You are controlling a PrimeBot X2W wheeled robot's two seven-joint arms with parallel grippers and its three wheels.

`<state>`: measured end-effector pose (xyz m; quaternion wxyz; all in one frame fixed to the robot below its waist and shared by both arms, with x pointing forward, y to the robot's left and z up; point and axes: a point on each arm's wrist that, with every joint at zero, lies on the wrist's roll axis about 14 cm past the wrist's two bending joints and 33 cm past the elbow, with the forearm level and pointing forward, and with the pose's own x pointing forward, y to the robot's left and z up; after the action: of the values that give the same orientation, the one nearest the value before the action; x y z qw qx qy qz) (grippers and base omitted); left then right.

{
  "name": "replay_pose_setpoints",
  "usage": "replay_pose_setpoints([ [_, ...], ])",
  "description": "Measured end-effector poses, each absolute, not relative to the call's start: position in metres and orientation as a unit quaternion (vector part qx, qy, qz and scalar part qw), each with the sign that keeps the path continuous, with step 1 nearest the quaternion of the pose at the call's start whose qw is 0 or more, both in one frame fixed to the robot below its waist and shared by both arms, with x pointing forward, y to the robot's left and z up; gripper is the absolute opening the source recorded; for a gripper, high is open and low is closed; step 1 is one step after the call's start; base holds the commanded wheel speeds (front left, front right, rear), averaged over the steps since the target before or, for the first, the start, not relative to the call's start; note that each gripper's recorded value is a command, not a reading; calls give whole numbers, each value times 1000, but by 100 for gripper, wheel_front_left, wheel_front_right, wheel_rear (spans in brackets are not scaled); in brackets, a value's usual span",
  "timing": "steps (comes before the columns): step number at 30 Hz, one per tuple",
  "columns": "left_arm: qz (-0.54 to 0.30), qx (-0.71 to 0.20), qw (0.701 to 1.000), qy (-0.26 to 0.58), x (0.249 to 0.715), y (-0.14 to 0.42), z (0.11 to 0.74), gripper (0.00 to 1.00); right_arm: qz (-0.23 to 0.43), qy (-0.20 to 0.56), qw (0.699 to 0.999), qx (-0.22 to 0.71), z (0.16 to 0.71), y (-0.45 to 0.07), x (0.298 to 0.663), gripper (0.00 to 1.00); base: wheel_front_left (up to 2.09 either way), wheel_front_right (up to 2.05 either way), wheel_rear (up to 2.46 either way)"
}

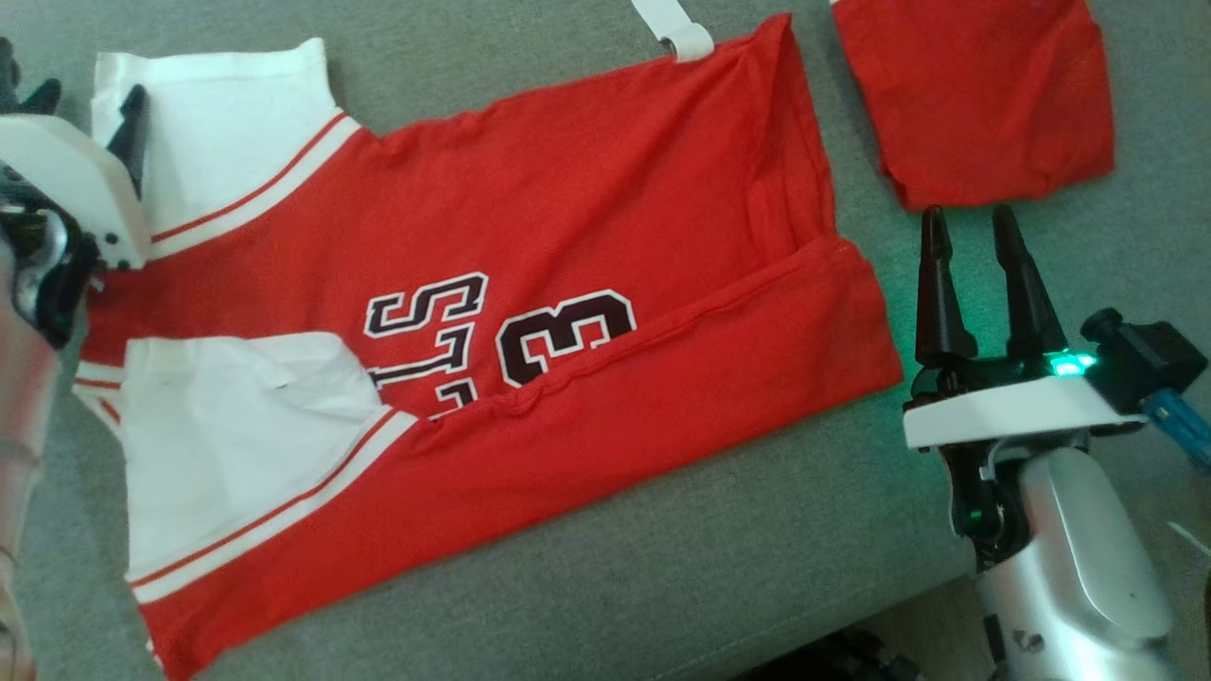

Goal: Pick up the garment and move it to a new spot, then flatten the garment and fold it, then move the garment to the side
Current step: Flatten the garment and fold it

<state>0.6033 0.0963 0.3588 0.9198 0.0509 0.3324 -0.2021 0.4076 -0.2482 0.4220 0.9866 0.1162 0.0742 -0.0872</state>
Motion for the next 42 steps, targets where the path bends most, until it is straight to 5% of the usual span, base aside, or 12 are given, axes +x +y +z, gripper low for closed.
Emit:
replay_pose_setpoints([
  [7, -204, 47, 912, 354, 612, 90, 349, 100, -99, 82, 985, 116, 416, -255, 404, 100, 0, 0, 0],
  [8, -206, 46, 909, 360, 611, 88, 349, 94, -99, 82, 985, 116, 416, -255, 404, 100, 0, 0, 0],
  [9, -206, 40, 907, 364, 611, 87, 349, 0, -100, 81, 985, 116, 417, -256, 405, 100, 0, 0, 0],
  [17, -216, 36, 913, 343, 601, 88, 362, 0, -100, 64, 988, 104, 426, -259, 412, 100, 0, 0, 0],
  [26, -229, 9, 954, 191, 596, 90, 436, 0, -49, 60, 995, 65, 445, -234, 434, 100, 0, 0, 0],
  [42, -231, -7, 968, 100, 515, 111, 479, 0, 69, 201, 976, -50, 436, -173, 514, 100, 0, 0, 0],
])
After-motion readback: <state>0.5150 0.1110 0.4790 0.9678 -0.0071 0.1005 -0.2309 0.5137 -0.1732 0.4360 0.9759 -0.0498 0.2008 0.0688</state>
